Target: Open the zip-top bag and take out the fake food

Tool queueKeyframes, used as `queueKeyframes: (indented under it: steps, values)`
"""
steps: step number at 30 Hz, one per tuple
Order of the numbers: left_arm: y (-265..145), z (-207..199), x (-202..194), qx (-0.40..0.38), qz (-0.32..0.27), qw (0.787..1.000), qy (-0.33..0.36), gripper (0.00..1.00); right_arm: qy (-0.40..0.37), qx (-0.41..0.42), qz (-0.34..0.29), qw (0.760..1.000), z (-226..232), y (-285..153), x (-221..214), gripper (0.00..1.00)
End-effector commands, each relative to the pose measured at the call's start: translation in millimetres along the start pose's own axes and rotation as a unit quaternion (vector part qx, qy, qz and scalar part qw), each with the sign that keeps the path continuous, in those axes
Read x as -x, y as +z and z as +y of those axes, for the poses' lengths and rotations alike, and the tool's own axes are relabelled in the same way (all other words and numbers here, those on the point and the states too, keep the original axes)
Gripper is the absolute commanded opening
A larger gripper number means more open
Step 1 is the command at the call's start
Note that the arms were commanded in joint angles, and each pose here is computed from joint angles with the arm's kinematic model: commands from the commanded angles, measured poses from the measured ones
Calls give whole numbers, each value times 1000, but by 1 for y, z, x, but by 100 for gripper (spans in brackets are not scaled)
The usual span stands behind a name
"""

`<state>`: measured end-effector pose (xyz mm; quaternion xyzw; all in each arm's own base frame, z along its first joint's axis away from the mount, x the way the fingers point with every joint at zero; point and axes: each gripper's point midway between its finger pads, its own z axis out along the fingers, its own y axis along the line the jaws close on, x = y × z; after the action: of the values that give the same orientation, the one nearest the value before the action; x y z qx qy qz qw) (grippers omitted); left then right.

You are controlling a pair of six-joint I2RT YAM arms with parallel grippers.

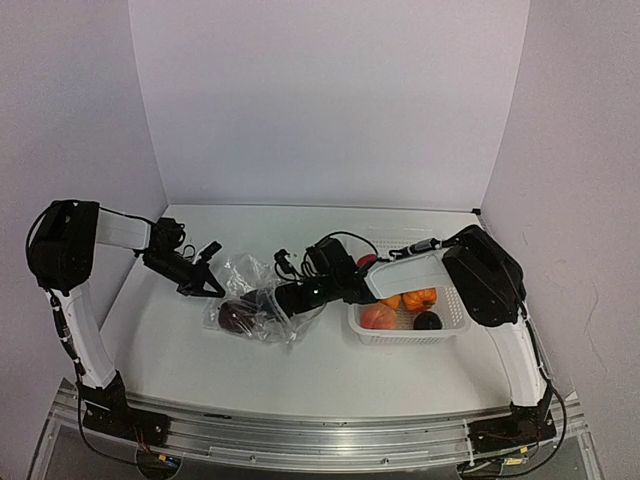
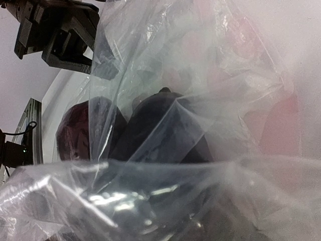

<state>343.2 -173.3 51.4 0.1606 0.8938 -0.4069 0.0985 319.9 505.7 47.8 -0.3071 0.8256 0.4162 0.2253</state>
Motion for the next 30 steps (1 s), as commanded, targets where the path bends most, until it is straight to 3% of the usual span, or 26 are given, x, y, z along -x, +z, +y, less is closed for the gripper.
queueKeyframes:
  steps: [1, 3, 6, 9, 12, 30]
  values:
    - [-9, 10, 21, 40, -20, 998, 42, 0, -2, 11, 36, 999, -2, 5, -17, 59]
    - [-10, 9, 22, 40, -20, 998, 48, 0, -10, 10, 30, 999, 0, 2, -13, 66]
    - [-12, 11, 25, 42, -24, 997, 53, 0, -21, 10, 24, 999, 2, -1, -11, 69]
    - [-17, 20, 31, 49, -32, 997, 47, 0, -31, 11, 19, 999, 3, -7, -14, 85]
    - [-16, 28, 30, 54, -29, 997, 42, 0, -44, 21, 5, 999, 7, -12, -16, 89]
    - [-3, 17, 5, 29, 0, 999, 38, 0, -10, -44, -64, 997, -20, 1, 17, 82]
